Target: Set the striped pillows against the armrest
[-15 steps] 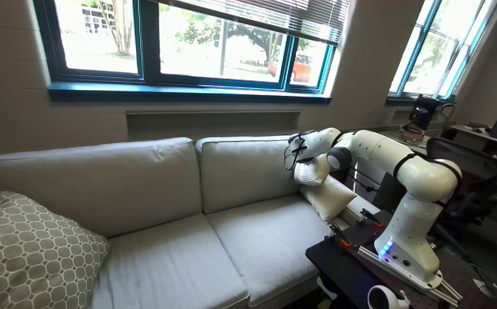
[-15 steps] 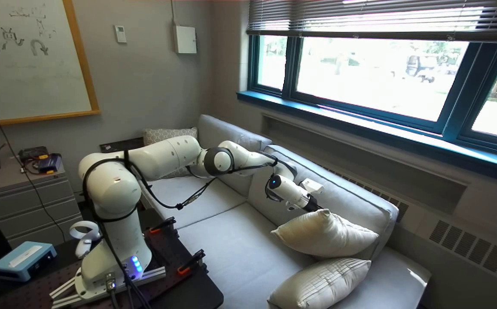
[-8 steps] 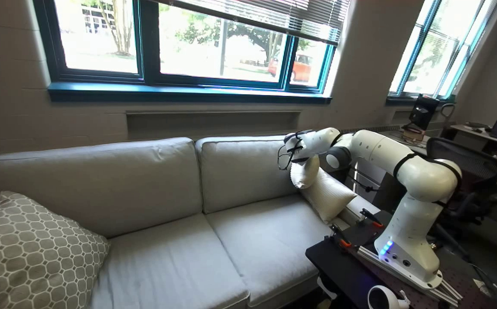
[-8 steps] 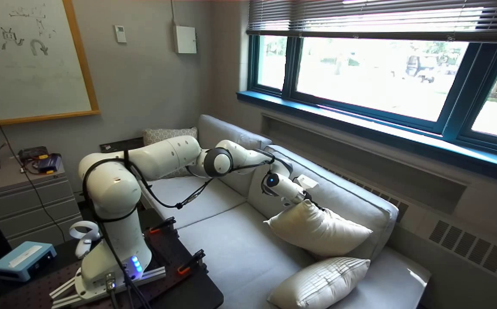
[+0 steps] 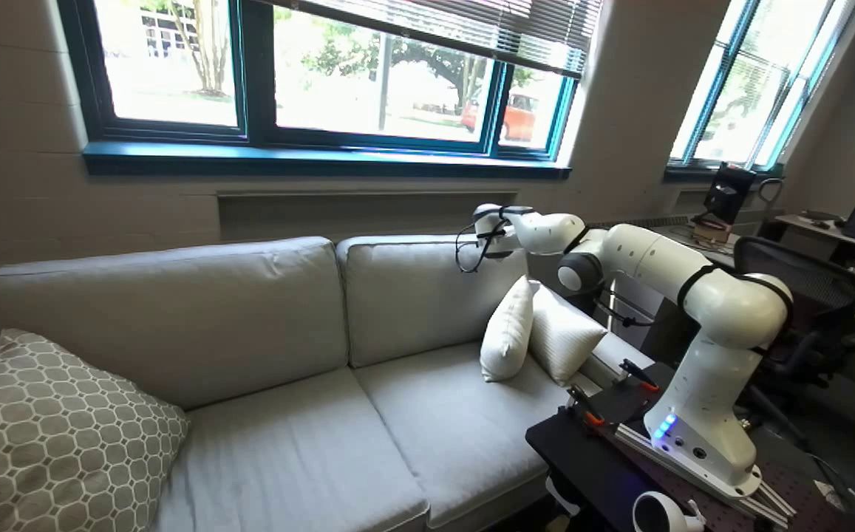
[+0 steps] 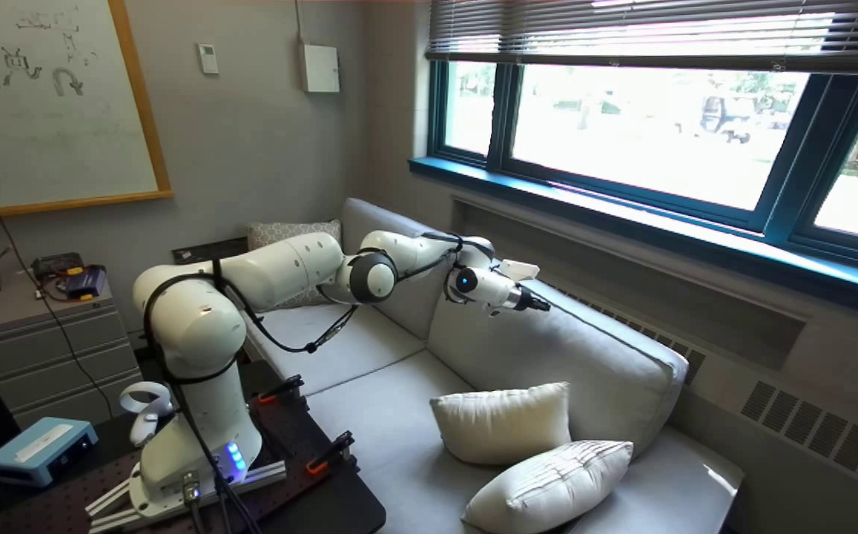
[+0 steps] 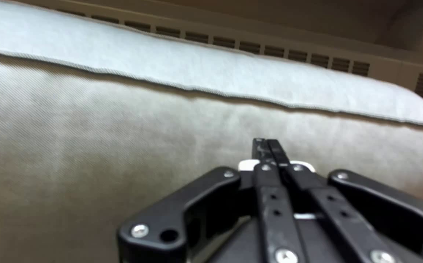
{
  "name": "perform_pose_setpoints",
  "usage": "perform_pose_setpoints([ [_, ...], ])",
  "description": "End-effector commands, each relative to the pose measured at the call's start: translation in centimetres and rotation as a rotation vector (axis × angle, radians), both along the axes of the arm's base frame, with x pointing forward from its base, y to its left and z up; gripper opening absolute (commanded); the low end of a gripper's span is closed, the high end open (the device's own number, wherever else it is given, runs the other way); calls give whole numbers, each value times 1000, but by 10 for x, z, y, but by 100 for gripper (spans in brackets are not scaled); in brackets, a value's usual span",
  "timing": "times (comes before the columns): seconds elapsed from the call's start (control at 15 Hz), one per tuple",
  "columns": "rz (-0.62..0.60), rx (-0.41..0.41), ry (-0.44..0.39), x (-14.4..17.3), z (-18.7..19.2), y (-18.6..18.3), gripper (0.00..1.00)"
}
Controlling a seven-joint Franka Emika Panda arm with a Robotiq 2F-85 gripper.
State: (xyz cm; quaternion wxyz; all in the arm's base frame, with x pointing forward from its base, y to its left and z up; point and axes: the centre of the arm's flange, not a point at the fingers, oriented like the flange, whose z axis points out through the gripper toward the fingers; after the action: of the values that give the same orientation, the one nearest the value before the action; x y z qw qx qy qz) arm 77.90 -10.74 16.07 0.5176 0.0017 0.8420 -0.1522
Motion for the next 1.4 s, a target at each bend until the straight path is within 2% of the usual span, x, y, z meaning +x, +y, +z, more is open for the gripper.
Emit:
perform_pose_setpoints([
  [0.0,122,6,-119,-60,-28,0,1],
  [0.2,171,40,-122,-44,-21,-3,1],
  [0.4,266,69,-118,-40,-41,-13,1],
  [0.47,280,63,-116,-40,-50,-15,29],
  [0.53,317,66,-118,-40,-63,-17,29],
  [0.67,361,95,-127,-46,-94,-16,42],
  [0.93,471,220,-228,-58,-144,18,73],
  [1.13,566,222,-282,-64,-154,54,96],
  [1.2,592,215,-298,-67,-155,64,100],
  [1.33,646,186,-308,-72,-153,82,100],
])
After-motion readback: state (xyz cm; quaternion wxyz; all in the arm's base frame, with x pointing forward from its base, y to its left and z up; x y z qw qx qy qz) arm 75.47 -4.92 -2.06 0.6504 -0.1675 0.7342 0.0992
